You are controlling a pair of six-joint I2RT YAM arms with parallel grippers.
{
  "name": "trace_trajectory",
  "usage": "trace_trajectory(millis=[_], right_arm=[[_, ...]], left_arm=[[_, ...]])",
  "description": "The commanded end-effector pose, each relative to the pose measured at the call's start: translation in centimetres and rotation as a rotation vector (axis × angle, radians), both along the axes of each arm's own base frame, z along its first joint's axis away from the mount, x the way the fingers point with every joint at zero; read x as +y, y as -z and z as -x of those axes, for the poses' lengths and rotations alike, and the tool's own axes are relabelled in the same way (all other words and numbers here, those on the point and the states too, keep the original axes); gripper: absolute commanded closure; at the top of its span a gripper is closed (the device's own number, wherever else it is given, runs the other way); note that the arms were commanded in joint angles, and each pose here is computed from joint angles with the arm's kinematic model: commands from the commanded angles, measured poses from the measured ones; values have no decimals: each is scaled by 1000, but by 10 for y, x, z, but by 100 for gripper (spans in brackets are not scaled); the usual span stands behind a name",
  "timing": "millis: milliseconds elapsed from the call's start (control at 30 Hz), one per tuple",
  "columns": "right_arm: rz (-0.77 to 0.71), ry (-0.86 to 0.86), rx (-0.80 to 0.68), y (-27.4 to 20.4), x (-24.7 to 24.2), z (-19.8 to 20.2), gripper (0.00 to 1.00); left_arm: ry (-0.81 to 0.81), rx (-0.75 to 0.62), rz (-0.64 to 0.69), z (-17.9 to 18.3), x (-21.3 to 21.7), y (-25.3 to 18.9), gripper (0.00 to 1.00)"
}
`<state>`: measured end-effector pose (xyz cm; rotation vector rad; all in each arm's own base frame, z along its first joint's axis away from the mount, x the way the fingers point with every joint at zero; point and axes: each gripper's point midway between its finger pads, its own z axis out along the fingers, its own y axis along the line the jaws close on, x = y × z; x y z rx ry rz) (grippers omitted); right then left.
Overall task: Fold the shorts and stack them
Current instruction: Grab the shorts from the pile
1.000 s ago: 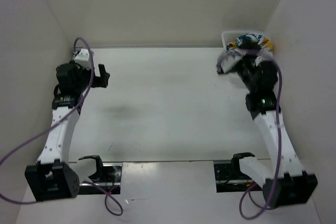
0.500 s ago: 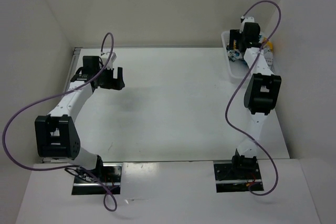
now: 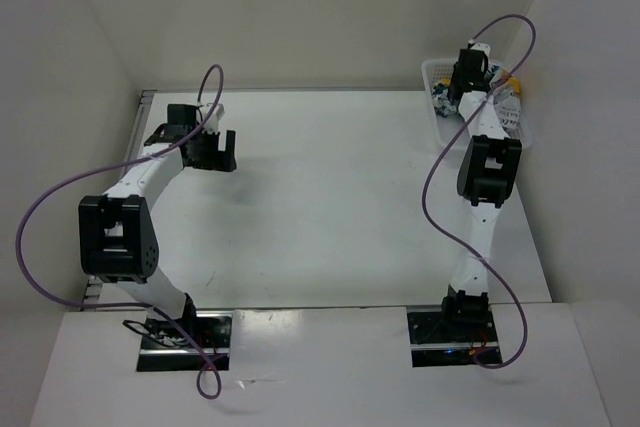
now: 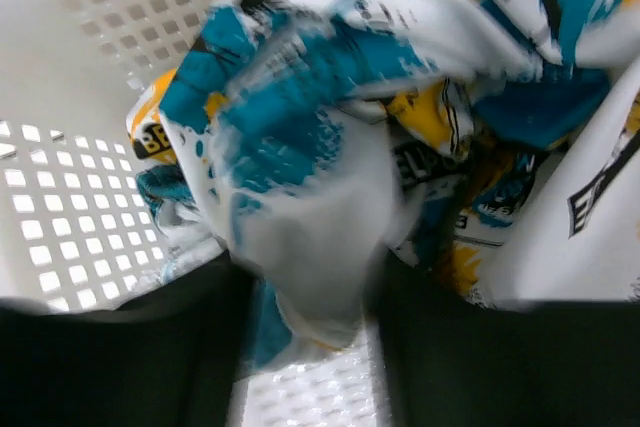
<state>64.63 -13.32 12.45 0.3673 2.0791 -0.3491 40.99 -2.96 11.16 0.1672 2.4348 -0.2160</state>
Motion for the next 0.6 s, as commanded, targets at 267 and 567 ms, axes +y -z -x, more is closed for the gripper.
trace_trajectory(millis=[267,567], right_arm=[[35,1,-287,-160,23,2,100],[143,-201,-758,-438,121,136,100]], left_arm=[[-39,-155,-43,-17,11,-49,1],[-44,-396,-41,15,11,-125,1]])
